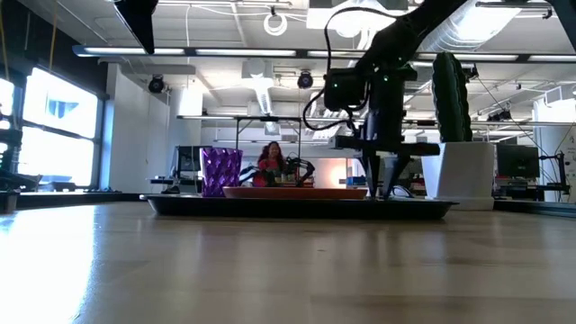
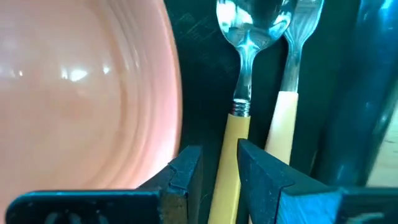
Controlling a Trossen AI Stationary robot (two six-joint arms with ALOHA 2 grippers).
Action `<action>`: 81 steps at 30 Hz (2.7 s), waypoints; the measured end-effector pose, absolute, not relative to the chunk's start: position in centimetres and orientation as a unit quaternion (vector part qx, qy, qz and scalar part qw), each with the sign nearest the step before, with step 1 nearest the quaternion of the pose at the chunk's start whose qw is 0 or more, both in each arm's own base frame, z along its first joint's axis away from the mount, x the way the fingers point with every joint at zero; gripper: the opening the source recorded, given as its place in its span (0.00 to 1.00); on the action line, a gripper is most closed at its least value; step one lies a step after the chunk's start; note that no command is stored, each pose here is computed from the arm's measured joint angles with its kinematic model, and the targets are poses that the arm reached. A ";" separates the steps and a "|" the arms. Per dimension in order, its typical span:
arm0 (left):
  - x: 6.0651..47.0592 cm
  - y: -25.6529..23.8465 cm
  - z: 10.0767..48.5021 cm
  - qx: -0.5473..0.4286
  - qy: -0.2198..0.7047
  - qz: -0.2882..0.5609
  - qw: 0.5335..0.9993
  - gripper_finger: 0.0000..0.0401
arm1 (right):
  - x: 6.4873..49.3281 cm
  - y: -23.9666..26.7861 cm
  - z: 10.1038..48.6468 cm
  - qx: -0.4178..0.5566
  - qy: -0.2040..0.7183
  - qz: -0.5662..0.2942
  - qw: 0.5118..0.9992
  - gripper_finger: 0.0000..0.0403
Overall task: Pick and place plate/cup/fork/spoon on tray
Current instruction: Return to Home Position
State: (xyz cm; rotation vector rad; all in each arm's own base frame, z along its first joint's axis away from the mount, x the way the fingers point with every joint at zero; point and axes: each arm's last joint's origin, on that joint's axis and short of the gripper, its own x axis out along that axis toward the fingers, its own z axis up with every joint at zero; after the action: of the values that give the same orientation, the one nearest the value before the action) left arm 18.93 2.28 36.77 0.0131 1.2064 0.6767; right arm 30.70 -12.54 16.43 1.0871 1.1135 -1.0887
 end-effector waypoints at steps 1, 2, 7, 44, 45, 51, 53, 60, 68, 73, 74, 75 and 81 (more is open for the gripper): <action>18.9 2.3 36.8 0.006 0.556 0.312 0.770 0.36 | 30.8 -12.6 16.7 0.464 0.479 -0.466 0.581 0.22; 18.9 2.3 36.8 0.006 0.556 0.312 0.770 0.36 | 30.8 -12.6 17.1 0.463 0.483 -0.468 0.577 0.22; 18.6 2.3 37.0 0.004 0.552 0.311 0.774 0.36 | 30.7 -12.5 19.0 0.440 0.514 -0.481 0.558 0.22; 8.0 0.3 32.1 -0.084 0.182 0.189 0.961 0.36 | 36.6 -3.3 38.9 0.216 0.364 -0.351 0.835 0.22; 7.9 0.3 31.7 -0.086 0.174 0.187 0.963 0.36 | 36.6 -3.1 38.9 0.216 0.363 -0.349 0.837 0.22; 7.6 0.3 29.2 -0.098 0.136 0.183 0.969 0.36 | 36.6 -2.6 38.9 0.242 0.372 -0.324 0.835 0.22; 7.6 0.3 28.4 -0.093 0.131 0.180 0.971 0.36 | 36.7 -2.5 38.9 0.248 0.378 -0.311 0.836 0.22; 8.1 0.2 26.1 -0.089 0.079 0.149 0.982 0.36 | 36.7 -2.4 38.8 0.262 0.382 -0.302 0.833 0.22; 8.6 -0.1 22.8 -0.092 0.040 0.105 0.989 0.36 | 36.3 -2.8 39.1 0.240 0.390 -0.293 0.839 0.22; 8.6 -0.1 21.2 -0.098 0.028 0.104 0.989 0.36 | 35.2 -3.3 40.2 0.224 0.384 -0.285 0.849 0.22; 8.6 -0.1 20.9 -0.099 0.024 0.104 0.989 0.36 | 34.9 -3.3 40.6 0.221 0.381 -0.284 0.852 0.22; 8.6 -0.1 20.6 -0.100 0.021 0.103 0.989 0.36 | 34.5 -3.5 41.0 0.217 0.377 -0.283 0.855 0.22; 8.8 -0.1 18.9 -0.103 0.010 0.103 0.989 0.36 | 31.5 -4.3 43.8 0.190 0.333 -0.305 0.872 0.22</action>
State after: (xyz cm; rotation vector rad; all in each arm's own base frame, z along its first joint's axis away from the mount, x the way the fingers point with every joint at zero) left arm 8.81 -0.15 18.87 -0.2058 0.0203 0.2059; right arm 31.50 -4.29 43.82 0.3969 0.6964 -0.6365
